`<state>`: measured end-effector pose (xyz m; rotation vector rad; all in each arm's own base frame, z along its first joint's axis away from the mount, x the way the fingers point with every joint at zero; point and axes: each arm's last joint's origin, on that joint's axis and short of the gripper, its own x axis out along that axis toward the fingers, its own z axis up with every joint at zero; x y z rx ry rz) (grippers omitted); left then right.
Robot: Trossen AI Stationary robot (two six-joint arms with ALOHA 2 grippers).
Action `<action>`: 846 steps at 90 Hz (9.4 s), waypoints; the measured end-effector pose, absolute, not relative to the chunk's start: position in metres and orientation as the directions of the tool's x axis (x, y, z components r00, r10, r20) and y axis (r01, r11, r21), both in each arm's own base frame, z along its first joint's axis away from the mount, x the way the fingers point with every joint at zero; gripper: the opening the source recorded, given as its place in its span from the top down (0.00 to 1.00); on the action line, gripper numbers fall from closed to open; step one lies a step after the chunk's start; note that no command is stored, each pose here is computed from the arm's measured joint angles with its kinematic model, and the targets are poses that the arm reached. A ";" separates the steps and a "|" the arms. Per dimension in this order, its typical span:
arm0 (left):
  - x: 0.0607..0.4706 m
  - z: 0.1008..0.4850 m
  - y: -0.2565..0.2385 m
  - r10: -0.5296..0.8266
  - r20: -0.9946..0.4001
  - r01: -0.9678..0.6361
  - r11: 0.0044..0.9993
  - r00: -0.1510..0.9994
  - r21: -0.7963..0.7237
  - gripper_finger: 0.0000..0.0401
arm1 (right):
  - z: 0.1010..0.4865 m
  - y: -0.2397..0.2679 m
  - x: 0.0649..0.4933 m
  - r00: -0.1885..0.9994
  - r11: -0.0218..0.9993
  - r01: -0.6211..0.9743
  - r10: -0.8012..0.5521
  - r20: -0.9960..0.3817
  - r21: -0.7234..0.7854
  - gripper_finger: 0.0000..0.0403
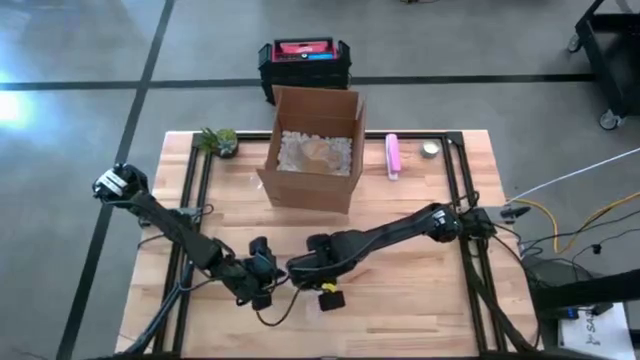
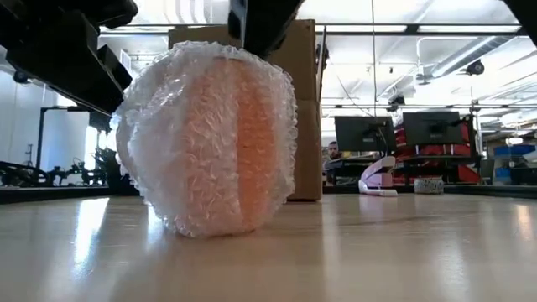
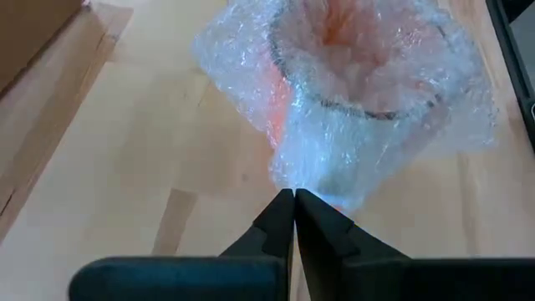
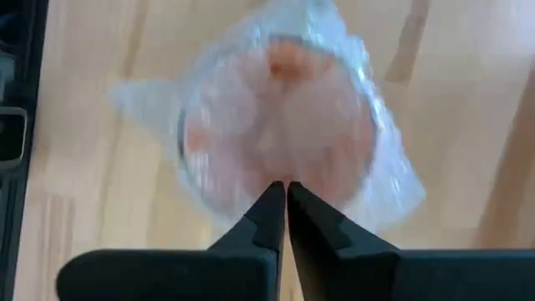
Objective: Wrap mug
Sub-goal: Wrap the orange mug with transparent bubble wrap, then put the wrapped yellow mug into the brown cardboard box, then return to Home Position
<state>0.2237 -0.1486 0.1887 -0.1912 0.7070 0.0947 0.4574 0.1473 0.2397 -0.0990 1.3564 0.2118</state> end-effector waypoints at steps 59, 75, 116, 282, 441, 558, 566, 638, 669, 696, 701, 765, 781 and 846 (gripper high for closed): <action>0.224 0.189 -0.149 0.022 -0.654 -0.151 0.978 0.756 -0.141 1.00 | 0.157 0.156 0.475 0.061 0.970 -0.242 0.047 -0.997 0.031 0.99; 0.224 0.189 -0.149 0.023 -0.653 -0.150 0.979 0.757 -0.139 1.00 | 0.160 0.157 0.478 0.086 0.964 -0.264 0.055 -0.995 0.030 0.99; 0.227 0.213 -0.153 -0.024 -0.657 -0.102 0.983 0.754 -0.152 1.00 | 0.236 0.178 0.445 0.157 0.965 -0.261 0.081 -0.984 0.038 0.99; 0.346 0.204 -0.185 -0.036 -0.925 0.448 0.882 0.379 0.149 0.74 | 0.153 0.236 0.291 0.729 0.985 0.071 0.058 -0.682 0.160 0.99; 0.345 0.311 0.210 0.120 -0.902 -0.199 0.979 0.414 0.039 0.94 | 0.105 0.221 0.305 0.657 0.997 0.083 -0.056 -0.752 -0.001 0.99; 0.151 0.486 0.066 0.104 -0.666 -0.165 0.986 0.739 -0.028 0.97 | 0.238 0.135 0.275 0.650 0.999 -0.021 0.050 -0.758 0.048 1.00; 0.142 0.465 0.053 0.082 -0.629 -0.151 0.987 0.773 -0.056 0.97 | 0.235 0.110 0.270 0.659 0.993 -0.040 0.107 -0.745 0.107 1.00; 0.138 0.249 0.029 -0.024 -0.438 -0.065 0.980 0.899 -0.187 0.99 | 0.239 0.037 0.156 0.918 0.988 -0.056 0.108 -0.382 0.145 1.00; 0.144 0.240 0.030 -0.019 -0.325 -0.029 0.990 0.946 -0.141 0.99 | 0.223 0.028 0.146 0.932 0.997 -0.005 0.034 -0.362 0.080 1.00; 0.137 0.220 0.029 -0.029 -0.207 0.007 0.994 0.978 -0.107 0.99 | 0.204 0.013 0.111 0.983 0.996 0.050 -0.036 -0.181 0.075 1.00; 0.137 0.219 0.029 -0.037 -0.184 0.016 0.993 0.982 -0.113 1.00 | 0.197 0.010 0.113 0.976 0.995 0.084 -0.071 -0.206 0.056 1.00; 0.137 0.217 0.028 -0.086 -0.138 0.063 0.985 0.987 -0.164 0.98 | 0.173 -0.007 0.095 0.988 0.988 0.152 -0.152 -0.015 0.017 1.00; 0.137 0.219 0.027 -0.116 -0.116 0.097 0.982 0.986 -0.160 0.99 | 0.172 -0.002 0.095 1.000 1.000 -0.014 0.014 -0.016 -0.007 1.00; 0.136 0.223 0.026 -0.116 -0.074 0.102 0.980 0.991 -0.168 0.99 | 0.171 -0.009 0.095 0.996 0.992 0.085 -0.084 -0.015 0.093 1.00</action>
